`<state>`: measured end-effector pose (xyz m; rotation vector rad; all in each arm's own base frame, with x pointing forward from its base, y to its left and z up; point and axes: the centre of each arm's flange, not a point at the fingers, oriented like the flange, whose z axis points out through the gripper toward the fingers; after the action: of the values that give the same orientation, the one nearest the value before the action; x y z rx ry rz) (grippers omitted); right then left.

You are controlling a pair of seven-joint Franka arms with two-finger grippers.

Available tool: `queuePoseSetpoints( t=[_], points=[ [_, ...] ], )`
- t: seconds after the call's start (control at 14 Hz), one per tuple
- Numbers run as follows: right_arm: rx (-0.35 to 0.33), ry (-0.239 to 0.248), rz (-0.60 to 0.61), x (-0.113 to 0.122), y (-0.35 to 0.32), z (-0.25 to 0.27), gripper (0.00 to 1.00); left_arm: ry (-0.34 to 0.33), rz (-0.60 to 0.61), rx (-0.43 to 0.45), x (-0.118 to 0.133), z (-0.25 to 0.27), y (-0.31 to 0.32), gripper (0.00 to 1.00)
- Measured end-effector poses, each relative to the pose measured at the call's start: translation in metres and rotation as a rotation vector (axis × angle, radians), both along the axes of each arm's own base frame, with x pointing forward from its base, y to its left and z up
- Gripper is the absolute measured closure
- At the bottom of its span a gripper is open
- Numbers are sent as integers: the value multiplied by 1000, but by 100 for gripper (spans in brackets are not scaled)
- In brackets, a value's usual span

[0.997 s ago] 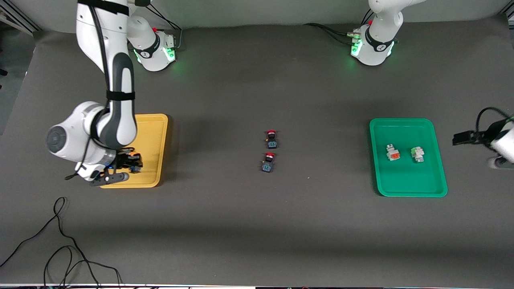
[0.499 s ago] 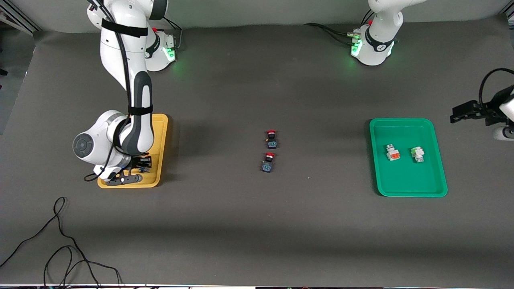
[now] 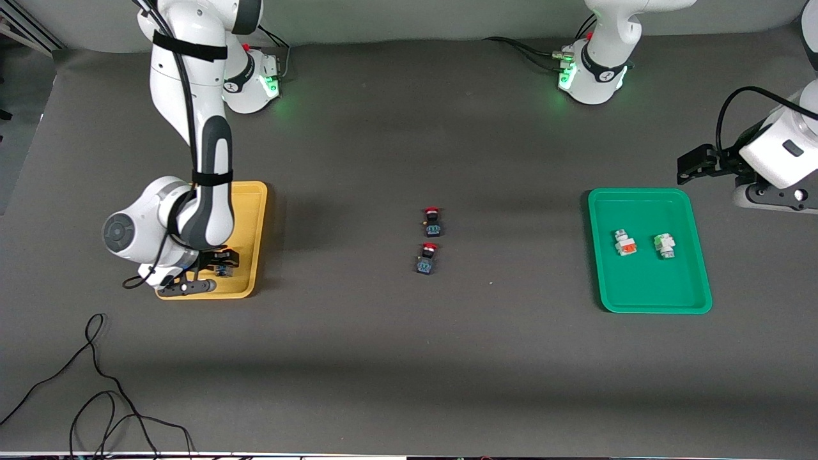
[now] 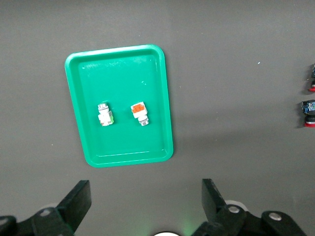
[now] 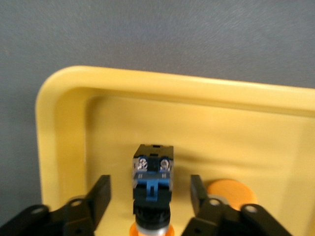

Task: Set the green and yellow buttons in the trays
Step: 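Release the blue switch in the yellow tray and raise the right gripper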

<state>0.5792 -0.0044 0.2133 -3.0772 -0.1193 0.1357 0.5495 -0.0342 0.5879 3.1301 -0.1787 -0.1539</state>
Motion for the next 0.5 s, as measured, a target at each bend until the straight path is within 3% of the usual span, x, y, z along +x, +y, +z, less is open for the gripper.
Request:
queuePoseSetpoints(
  t=[0.14,0.5],
  points=[
    [41,-9,-24,11,-20,53,0,1,6,-7,0,0,2,0],
    [96,-7,-20,25,-65,211,0,2,10,-10,0,0,4,0]
  ],
)
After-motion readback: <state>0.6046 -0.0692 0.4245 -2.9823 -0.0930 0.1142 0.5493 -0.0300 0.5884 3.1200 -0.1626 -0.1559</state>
